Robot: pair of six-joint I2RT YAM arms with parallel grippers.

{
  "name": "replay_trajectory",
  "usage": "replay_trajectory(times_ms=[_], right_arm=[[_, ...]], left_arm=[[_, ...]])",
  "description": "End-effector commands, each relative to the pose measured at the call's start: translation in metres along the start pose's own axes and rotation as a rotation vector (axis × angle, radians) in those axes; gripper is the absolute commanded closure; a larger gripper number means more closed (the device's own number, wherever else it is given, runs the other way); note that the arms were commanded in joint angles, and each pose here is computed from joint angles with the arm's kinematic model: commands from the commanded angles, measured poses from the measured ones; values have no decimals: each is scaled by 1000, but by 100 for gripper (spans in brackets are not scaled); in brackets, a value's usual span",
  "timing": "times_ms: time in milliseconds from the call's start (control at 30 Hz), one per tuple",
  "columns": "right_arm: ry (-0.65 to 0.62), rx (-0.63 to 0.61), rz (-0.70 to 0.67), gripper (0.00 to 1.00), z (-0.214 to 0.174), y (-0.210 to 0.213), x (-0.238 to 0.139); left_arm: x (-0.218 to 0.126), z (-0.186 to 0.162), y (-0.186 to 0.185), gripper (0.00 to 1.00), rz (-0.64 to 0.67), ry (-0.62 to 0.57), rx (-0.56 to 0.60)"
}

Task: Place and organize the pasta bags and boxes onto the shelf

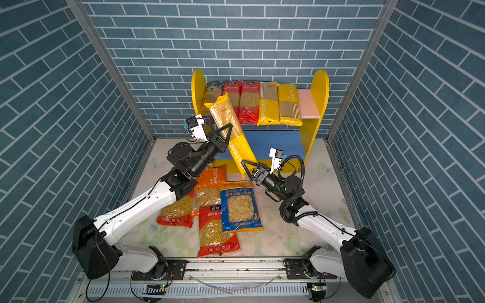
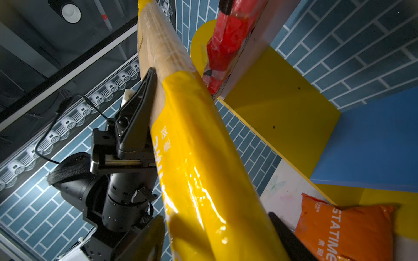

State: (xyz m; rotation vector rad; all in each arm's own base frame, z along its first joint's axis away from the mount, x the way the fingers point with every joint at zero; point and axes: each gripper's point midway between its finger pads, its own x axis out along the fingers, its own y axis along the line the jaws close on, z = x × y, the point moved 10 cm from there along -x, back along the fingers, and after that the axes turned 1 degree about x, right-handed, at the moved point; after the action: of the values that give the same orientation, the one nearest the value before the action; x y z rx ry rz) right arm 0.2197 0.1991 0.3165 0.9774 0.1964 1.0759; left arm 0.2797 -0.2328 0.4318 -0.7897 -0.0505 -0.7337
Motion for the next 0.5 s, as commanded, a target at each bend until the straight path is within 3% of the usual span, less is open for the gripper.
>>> replay_trajectory(times_ms=[0, 167, 467], right_arm=[[-93, -5, 84, 39, 14, 17, 4], [-110, 8, 98, 57, 16, 19, 4], [-135, 63, 152, 67, 17, 19, 7]], left_arm=[[-5, 38, -36, 100, -156, -171, -25], [-5, 37, -35, 100, -154, -172, -28], [-4, 36, -34, 100, -153, -175, -31]])
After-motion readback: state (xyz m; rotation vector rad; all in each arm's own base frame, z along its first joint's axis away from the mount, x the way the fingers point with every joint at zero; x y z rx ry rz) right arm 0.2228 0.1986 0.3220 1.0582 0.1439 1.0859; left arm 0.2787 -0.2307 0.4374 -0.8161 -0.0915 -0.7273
